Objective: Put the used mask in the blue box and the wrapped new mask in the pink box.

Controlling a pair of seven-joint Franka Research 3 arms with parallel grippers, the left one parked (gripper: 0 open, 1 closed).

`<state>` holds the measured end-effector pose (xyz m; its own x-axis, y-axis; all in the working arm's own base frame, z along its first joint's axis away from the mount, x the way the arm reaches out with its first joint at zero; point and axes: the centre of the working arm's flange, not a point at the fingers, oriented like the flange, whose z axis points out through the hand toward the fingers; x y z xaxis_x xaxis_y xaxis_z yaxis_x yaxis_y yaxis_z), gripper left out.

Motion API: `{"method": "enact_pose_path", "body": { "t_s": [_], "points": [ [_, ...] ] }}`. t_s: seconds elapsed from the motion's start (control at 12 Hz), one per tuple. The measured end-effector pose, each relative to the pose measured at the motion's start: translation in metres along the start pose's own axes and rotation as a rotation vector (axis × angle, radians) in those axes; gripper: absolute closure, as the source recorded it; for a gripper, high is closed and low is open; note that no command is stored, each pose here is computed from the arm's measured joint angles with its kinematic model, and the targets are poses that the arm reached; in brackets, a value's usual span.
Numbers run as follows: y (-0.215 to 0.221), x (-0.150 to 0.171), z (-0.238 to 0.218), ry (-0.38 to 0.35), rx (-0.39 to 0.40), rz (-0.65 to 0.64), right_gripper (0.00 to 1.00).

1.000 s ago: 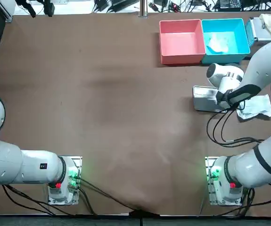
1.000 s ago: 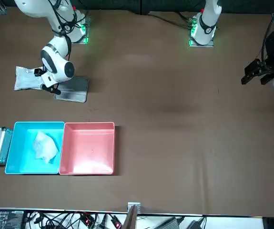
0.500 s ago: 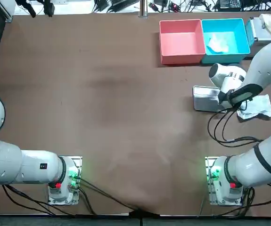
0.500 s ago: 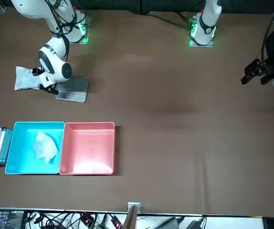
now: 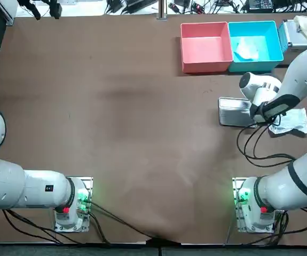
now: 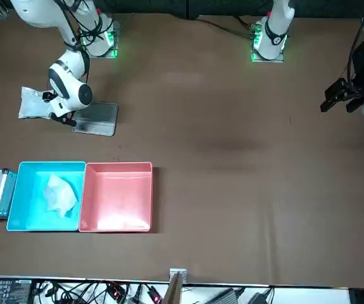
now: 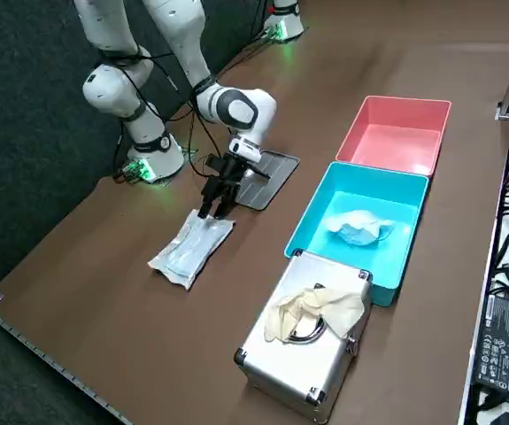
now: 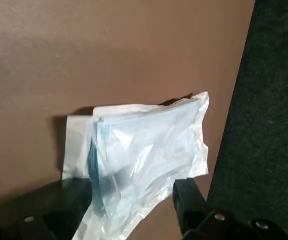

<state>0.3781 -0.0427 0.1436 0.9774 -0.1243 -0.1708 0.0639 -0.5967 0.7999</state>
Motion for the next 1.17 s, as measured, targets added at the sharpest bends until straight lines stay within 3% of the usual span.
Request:
{"method": "enact_pose_path", "body": {
  "t_s": [0.42, 0.5, 0.67, 0.75, 0.83, 1.0, 1.17],
  "points": [
    [0.002, -0.001, 0.011, -0.013, -0.001, -0.004, 0.04],
    [0.001, -0.001, 0.013, -0.015, 0.001, -0.006, 0.13],
    [-0.001, -0.001, 0.016, -0.018, 0.007, -0.010, 0.18],
    [-0.002, -0.002, 0.017, -0.019, 0.009, -0.012, 0.31],
    [-0.003, -0.002, 0.018, -0.021, 0.010, -0.013, 0.57],
    [-0.004, -0.002, 0.019, -0.023, 0.011, -0.015, 0.62],
    [-0.005, -0.002, 0.020, -0.024, 0.011, -0.018, 0.88]
  ]
}}
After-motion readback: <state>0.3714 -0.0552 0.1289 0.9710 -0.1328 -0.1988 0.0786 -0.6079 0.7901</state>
